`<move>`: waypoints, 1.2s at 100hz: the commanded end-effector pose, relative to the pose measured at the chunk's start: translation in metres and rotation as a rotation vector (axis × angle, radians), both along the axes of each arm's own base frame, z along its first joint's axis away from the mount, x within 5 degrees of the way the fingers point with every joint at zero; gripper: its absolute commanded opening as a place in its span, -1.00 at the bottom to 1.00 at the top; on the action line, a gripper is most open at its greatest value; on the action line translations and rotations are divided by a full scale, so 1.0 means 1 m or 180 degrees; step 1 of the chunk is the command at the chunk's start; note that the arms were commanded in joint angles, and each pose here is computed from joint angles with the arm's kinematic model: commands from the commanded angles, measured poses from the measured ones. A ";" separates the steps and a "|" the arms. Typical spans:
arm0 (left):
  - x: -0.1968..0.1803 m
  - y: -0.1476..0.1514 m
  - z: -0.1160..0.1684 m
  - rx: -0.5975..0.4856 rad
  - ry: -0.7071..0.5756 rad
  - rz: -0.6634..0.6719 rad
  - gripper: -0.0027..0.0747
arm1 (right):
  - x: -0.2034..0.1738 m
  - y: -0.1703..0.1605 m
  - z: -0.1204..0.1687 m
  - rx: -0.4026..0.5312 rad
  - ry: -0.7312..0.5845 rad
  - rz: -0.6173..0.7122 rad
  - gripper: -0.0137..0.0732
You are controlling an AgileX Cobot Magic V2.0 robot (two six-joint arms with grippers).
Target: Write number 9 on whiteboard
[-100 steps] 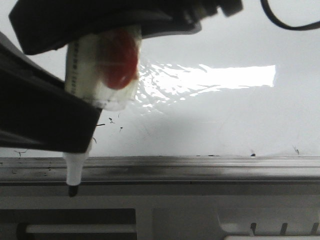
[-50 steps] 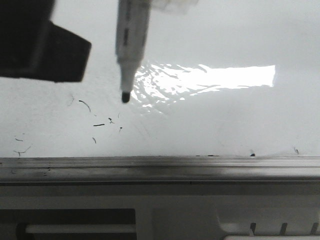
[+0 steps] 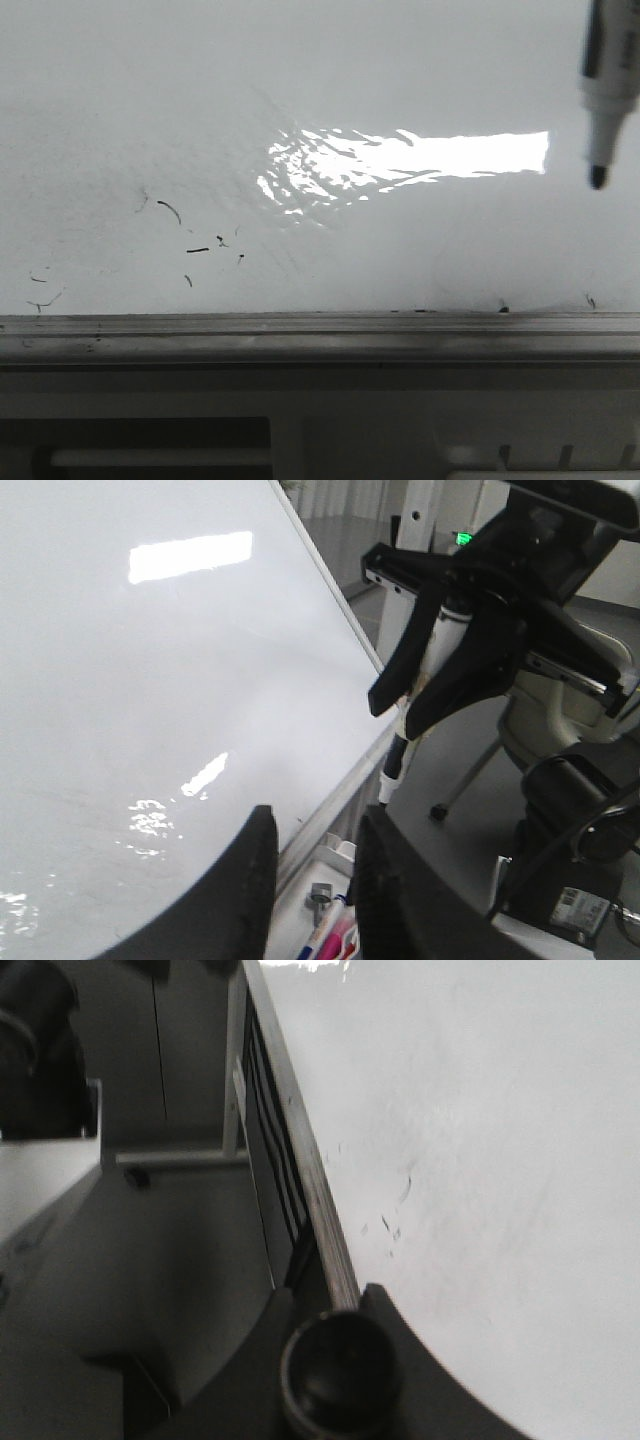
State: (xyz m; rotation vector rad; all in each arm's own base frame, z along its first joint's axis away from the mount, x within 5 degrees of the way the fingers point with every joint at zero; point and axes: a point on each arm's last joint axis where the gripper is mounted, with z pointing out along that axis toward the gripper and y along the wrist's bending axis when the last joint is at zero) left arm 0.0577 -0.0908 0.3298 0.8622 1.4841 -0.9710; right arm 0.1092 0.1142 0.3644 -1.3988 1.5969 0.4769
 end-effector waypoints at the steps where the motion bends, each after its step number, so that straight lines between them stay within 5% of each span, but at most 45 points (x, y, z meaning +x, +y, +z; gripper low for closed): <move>1: -0.002 0.004 0.015 -0.0246 -0.0057 0.0139 -0.76 | 0.005 -0.010 0.021 -0.0198 -0.0279 -0.0221 -0.85; 13: -0.002 0.004 0.015 -0.0287 0.0024 0.0145 -0.87 | 0.006 -0.025 0.046 -0.0164 -0.0829 -0.0691 -0.83; 31: -0.002 0.004 0.015 -0.0299 0.0058 0.0169 -0.88 | -0.007 -0.042 0.068 0.1418 -0.1219 -0.1383 -0.83; 41: -0.001 0.005 0.015 -0.0306 0.0054 0.0218 -0.88 | -0.001 -0.055 0.043 0.1680 -0.1572 -0.1866 -0.83; 55: 0.000 0.005 0.015 -0.0308 0.0057 0.0245 -0.88 | 0.010 -0.064 0.008 0.1862 -0.1710 -0.2356 -0.84; 69: 0.002 0.006 0.014 -0.0271 0.0036 0.0302 -0.88 | 0.016 -0.054 -0.001 0.1886 -0.1462 -0.2267 -0.84; 89: 0.005 0.007 0.015 -0.0287 0.0026 0.0412 -0.88 | 0.031 -0.031 0.000 0.1869 -0.1948 -0.2089 -0.84; 120: 0.005 0.007 0.014 -0.0267 0.0019 0.0408 -0.88 | 0.058 -0.001 -0.020 0.1821 -0.1930 -0.2131 -0.84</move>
